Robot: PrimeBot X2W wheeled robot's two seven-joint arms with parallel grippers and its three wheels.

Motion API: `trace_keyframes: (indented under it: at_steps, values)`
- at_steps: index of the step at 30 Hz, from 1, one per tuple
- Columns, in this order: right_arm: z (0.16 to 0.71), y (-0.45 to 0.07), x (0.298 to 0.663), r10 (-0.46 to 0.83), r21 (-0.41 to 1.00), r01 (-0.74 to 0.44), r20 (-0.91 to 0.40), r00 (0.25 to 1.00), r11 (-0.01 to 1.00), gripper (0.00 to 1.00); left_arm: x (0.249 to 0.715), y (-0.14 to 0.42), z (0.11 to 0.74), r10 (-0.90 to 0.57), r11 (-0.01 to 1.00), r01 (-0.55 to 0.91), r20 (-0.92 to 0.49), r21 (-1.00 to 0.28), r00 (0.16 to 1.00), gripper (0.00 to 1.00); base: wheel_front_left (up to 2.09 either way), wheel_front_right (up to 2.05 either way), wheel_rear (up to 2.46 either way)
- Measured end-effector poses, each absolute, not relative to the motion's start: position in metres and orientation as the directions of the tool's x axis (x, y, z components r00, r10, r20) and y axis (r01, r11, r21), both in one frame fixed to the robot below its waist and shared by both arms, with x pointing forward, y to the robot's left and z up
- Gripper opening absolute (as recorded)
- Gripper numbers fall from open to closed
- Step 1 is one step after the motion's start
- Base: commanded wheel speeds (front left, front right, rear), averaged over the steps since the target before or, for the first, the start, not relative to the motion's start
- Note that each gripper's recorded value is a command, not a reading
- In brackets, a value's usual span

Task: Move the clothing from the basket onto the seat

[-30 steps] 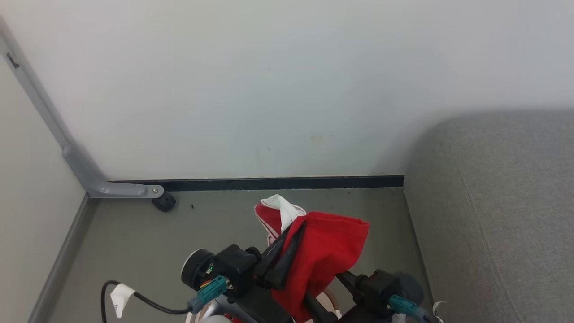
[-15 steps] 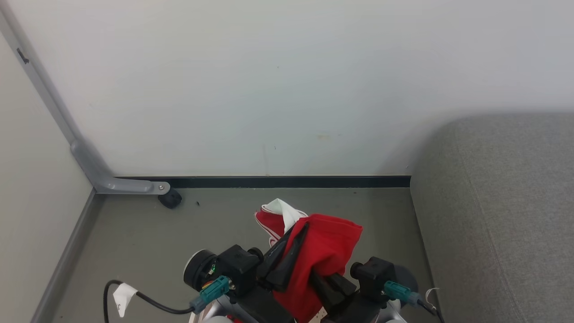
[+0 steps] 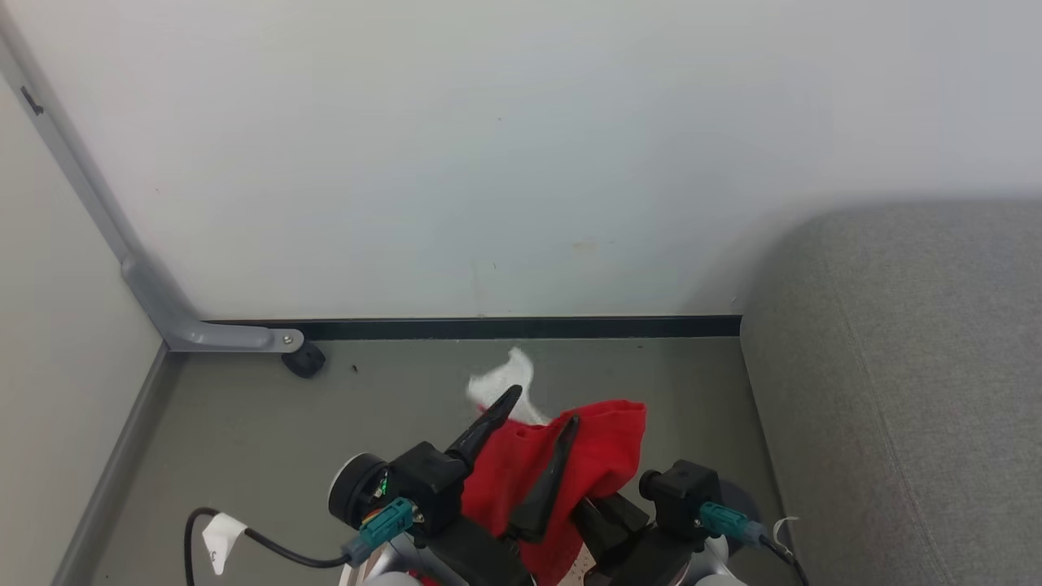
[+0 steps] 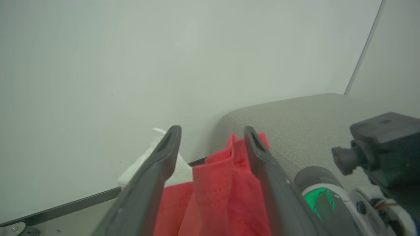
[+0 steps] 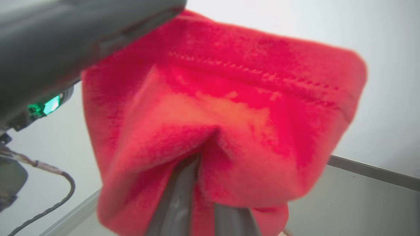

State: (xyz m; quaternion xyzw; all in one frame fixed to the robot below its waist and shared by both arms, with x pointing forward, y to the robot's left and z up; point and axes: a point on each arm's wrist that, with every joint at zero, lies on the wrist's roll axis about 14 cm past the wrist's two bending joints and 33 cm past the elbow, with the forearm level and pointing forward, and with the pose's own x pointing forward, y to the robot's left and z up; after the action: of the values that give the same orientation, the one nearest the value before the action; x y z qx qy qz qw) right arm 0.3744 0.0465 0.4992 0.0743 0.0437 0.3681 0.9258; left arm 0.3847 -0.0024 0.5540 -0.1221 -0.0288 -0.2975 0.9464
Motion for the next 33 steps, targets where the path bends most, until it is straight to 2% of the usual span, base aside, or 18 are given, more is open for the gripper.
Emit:
trace_keyframes:
  at_steps: [17, 33]
  values:
    - [0.504, 0.003, 0.404, 0.565, 0.173, -0.553, -0.023, 0.825, 0.815, 0.0, 0.379, 0.016, 0.526, -0.532, 0.826, 0.532, 0.055, -0.188, 0.845, 1.0, 0.0, 0.0, 0.0]
    - [0.52, -0.119, 0.435, 0.251, 0.151, -0.25, 0.019, 0.968, 0.956, 0.0, 0.367, -0.007, 0.507, -0.608, 0.778, 0.599, 0.011, -0.188, 0.794, 1.0, 0.0, 0.0, 0.0]
